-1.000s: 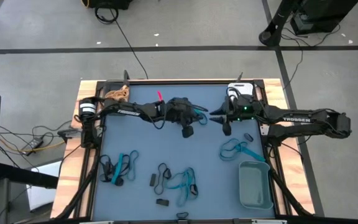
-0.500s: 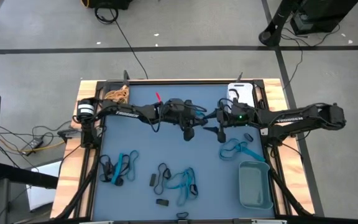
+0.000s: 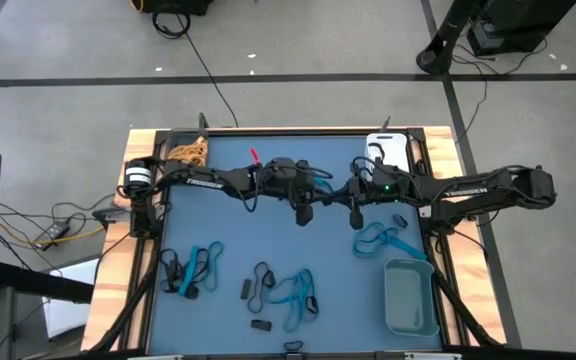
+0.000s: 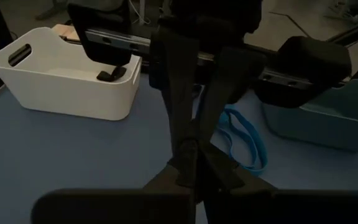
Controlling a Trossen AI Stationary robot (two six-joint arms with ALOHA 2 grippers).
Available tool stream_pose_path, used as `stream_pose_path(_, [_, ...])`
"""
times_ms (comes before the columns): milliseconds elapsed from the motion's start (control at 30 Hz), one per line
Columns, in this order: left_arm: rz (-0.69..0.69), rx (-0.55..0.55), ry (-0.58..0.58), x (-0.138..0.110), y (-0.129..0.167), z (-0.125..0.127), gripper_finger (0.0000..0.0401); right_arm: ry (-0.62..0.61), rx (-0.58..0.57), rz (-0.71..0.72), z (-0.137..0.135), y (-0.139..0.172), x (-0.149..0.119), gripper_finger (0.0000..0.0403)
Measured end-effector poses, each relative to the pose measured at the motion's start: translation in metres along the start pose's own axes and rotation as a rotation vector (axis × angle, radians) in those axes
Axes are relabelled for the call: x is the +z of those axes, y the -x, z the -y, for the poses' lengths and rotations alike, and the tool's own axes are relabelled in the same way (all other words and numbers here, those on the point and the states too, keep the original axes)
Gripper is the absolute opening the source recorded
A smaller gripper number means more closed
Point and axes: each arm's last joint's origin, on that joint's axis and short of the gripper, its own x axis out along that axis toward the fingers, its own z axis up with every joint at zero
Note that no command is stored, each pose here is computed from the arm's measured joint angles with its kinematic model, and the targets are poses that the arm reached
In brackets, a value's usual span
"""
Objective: Sort rubber bands into baskets
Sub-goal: Put the black rubber band into the white bin
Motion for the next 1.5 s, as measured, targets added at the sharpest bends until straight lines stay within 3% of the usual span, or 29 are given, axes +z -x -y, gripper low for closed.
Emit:
stream_pose_path(133, [0.013,0.002,0.014,0.001,0.0,0.0,0.0023,-0.034,-0.041,-0.002,0.003,0.0,0.0,0.0034])
stream_pose_path(233, [0.013,0.009,0.019,0.001,0.0,-0.002,0.0043,-0.071,-0.116,-0.011,0.009,0.001,-0.001,0.0022])
stream_pose_path(500, [-0.05,0.043,0.058,-0.004,0.003,-0.016,0.0114,-0.238,-0.573,-0.066,0.031,0.008,-0.011,0.0023])
stream_pose_path(767, [-0.152,0.14,0.068,-0.015,0.004,-0.02,0.0121,-0.291,-0.889,-0.155,0.043,0.017,-0.024,0.0013])
stream_pose_path(1100, [-0.313,0.363,0.025,-0.031,0.01,-0.027,0.0122,-0.327,-1.109,-0.241,0.053,0.027,-0.036,0.0015])
stream_pose_path(1333, [-0.331,0.376,0.023,-0.032,0.01,-0.027,0.0122,-0.312,-1.265,-0.275,0.059,0.035,-0.041,0.0015])
stream_pose_path(1500, [-0.339,0.372,-0.001,-0.033,0.01,-0.027,0.0122,-0.323,-1.31,-0.303,0.063,0.039,-0.045,0.0021])
